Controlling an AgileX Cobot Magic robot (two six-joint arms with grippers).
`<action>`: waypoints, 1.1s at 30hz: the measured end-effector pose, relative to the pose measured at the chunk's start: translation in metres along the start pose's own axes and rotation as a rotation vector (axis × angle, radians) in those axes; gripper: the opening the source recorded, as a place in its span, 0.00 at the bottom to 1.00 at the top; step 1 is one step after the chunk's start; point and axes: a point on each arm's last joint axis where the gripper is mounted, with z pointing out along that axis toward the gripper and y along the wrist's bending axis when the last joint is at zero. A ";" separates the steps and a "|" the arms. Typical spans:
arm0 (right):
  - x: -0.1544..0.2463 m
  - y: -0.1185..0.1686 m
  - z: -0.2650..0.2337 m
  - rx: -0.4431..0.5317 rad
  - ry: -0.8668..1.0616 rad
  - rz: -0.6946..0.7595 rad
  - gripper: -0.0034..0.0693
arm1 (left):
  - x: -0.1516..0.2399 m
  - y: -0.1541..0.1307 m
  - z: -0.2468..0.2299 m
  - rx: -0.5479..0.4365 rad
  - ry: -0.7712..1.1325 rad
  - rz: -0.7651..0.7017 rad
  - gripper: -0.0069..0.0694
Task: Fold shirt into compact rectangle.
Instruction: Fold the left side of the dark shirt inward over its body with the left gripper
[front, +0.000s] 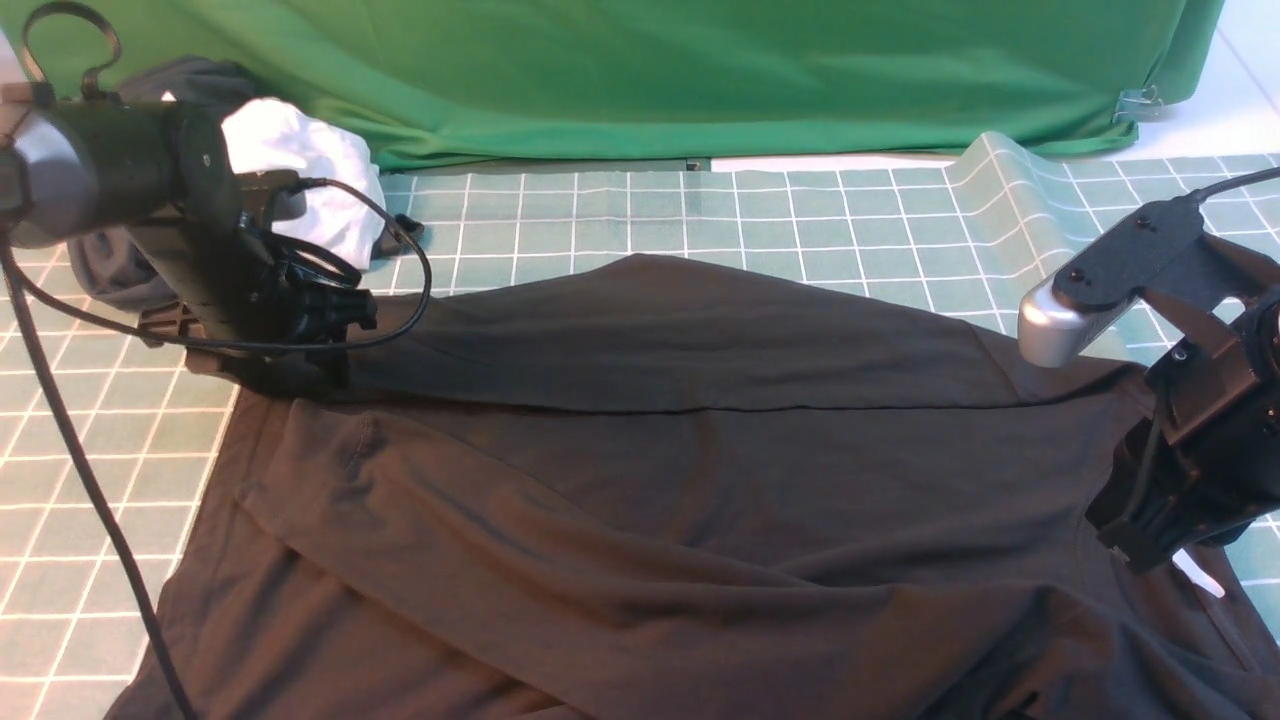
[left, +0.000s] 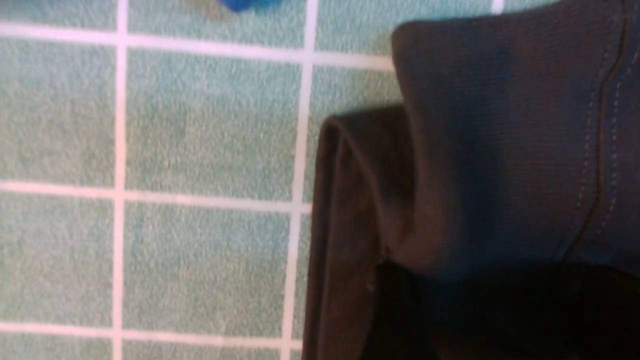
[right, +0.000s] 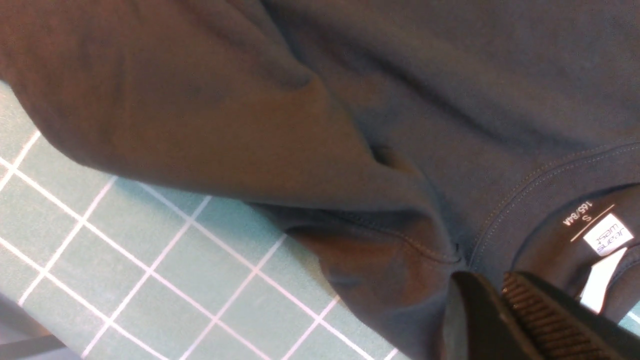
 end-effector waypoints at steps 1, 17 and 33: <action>0.000 0.000 0.000 0.000 0.000 0.000 0.17 | -0.001 0.000 0.000 0.000 -0.008 0.002 0.57; 0.000 0.000 0.000 0.000 -0.001 -0.004 0.18 | -0.003 0.000 -0.035 -0.003 -0.060 0.021 0.11; 0.000 0.000 0.000 0.001 -0.005 -0.007 0.18 | 0.010 -0.013 -0.086 0.147 -0.022 0.009 0.11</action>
